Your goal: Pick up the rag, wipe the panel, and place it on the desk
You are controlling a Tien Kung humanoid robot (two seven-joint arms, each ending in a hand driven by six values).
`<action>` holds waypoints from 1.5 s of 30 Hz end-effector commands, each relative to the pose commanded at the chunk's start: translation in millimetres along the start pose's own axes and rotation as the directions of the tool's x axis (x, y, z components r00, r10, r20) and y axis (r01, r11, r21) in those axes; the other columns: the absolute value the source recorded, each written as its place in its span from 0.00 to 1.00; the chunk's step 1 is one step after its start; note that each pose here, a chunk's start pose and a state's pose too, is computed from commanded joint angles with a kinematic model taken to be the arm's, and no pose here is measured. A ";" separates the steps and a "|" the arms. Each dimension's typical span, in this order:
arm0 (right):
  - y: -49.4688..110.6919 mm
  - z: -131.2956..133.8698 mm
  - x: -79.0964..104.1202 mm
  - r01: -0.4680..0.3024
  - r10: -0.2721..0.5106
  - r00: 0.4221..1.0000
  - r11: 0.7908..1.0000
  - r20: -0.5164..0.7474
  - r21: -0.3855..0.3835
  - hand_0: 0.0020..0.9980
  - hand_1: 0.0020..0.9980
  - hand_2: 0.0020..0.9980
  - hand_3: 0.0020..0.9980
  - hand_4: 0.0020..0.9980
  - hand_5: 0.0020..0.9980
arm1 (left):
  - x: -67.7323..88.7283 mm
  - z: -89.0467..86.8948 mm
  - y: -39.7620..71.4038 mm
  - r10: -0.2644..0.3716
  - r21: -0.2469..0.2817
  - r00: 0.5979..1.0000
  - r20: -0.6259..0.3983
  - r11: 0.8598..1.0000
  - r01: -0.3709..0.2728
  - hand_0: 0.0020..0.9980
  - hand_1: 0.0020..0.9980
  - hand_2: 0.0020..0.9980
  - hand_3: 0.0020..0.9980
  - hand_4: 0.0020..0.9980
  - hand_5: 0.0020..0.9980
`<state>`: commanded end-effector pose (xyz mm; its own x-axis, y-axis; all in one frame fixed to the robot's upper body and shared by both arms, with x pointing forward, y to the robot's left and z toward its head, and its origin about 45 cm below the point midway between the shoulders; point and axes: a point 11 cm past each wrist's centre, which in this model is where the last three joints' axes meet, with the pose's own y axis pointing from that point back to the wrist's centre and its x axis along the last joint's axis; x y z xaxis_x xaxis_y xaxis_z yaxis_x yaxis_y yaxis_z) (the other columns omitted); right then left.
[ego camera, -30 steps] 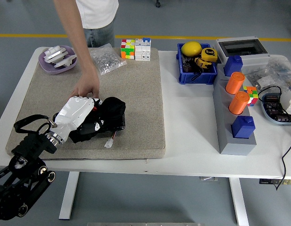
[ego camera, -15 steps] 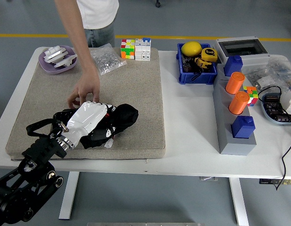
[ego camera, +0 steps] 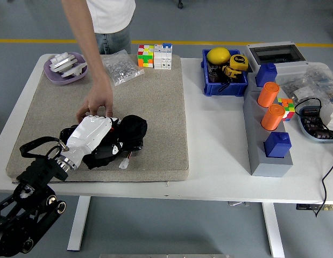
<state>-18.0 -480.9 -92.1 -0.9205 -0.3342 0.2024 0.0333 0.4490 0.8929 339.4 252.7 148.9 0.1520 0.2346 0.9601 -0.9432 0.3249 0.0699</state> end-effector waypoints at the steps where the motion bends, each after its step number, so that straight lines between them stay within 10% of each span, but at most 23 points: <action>1: 0.0 -0.2 0.0 0.000 0.000 1.000 1.000 0.000 0.001 0.54 0.57 0.64 0.59 1.00 0.50 | 0.8 -2.6 0.9 0.003 0.007 1.000 0.000 1.000 -0.003 0.31 0.23 0.50 0.42 0.03 0.00; 21: -0.1 -0.2 2.8 -0.005 0.005 1.000 1.000 0.003 0.003 0.54 0.57 0.64 0.59 1.00 0.50 | 26.6 -82.1 29.2 0.079 0.237 0.997 0.012 0.968 -0.079 0.31 0.24 0.50 0.42 0.04 0.00; 45: -0.1 0.5 1.8 -0.005 0.005 1.000 1.000 0.011 0.002 0.54 0.57 0.64 0.59 1.00 0.50 | 44.3 -133.8 57.4 0.142 0.386 0.989 0.028 0.912 -0.142 0.31 0.25 0.50 0.43 0.07 0.00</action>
<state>-19.9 -481.1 -92.0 -0.9248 -0.3226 0.2019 0.0369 0.4520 0.8912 331.5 404.4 159.3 0.0081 0.2527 0.9675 -0.9954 -0.0904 0.0319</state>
